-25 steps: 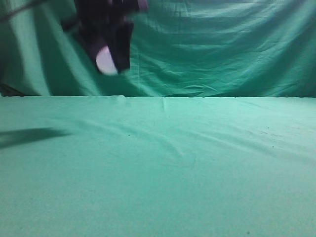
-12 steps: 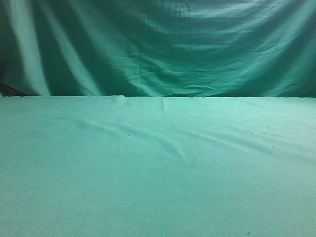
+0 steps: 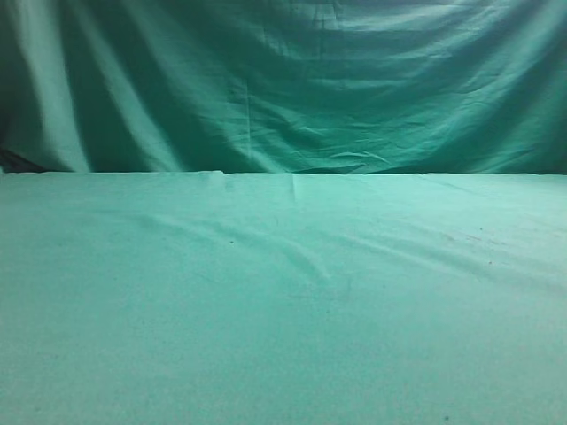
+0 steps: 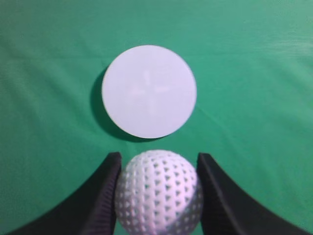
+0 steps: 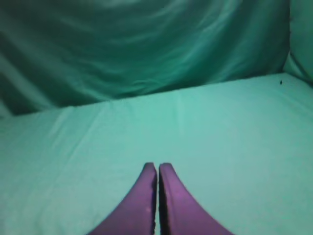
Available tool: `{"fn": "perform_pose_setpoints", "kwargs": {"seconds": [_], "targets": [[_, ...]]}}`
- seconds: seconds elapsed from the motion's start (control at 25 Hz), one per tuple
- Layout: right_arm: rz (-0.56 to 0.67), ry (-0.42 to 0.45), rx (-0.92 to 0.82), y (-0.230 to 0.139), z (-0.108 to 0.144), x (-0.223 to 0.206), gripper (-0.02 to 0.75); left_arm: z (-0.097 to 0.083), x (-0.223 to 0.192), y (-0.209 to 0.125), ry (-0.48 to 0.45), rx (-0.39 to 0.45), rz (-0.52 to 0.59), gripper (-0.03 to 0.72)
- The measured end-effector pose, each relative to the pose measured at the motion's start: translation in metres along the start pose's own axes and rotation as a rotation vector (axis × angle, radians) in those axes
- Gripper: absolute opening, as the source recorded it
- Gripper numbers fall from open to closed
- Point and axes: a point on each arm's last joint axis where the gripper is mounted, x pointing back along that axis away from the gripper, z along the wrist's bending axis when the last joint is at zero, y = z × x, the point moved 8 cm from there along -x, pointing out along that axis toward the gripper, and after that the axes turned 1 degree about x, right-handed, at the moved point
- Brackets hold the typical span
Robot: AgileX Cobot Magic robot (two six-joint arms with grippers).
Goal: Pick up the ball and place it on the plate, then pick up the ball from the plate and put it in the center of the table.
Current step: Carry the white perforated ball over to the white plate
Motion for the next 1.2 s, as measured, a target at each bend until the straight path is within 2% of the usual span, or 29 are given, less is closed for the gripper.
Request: {"fn": "perform_pose_setpoints", "kwargs": {"seconds": [0.2,0.4,0.56,0.68,0.8,0.88,1.0,1.2], "targets": [[-0.229,-0.006,-0.021,0.039,-0.001,0.004,0.000,0.015,-0.025,-0.010,0.024,0.044,0.023,0.308],[-0.177,0.004,0.056,0.055,0.005,0.009,0.000,0.014,-0.061,-0.015,0.016,0.045,0.111,0.308],[0.057,0.025,0.078,0.053,0.012,0.004,0.000,0.009,-0.087,-0.019,-0.001,0.052,0.158,0.308],[0.246,0.047,0.052,0.049,0.018,-0.002,0.000,0.008,-0.098,-0.015,-0.004,0.063,0.144,0.308],[0.322,0.068,-0.004,0.053,0.024,-0.010,0.000,0.007,-0.107,-0.007,-0.005,0.081,0.101,0.308],[0.355,0.083,-0.034,0.051,0.027,-0.014,0.000,0.009,-0.109,-0.002,0.006,0.063,0.073,0.308],[0.408,0.103,0.037,0.042,0.028,-0.019,0.000,0.013,-0.114,0.000,0.029,0.022,0.059,0.308],[0.565,0.161,0.198,0.018,0.029,-0.023,0.000,0.019,-0.132,-0.008,0.063,-0.044,0.114,0.308]]}}
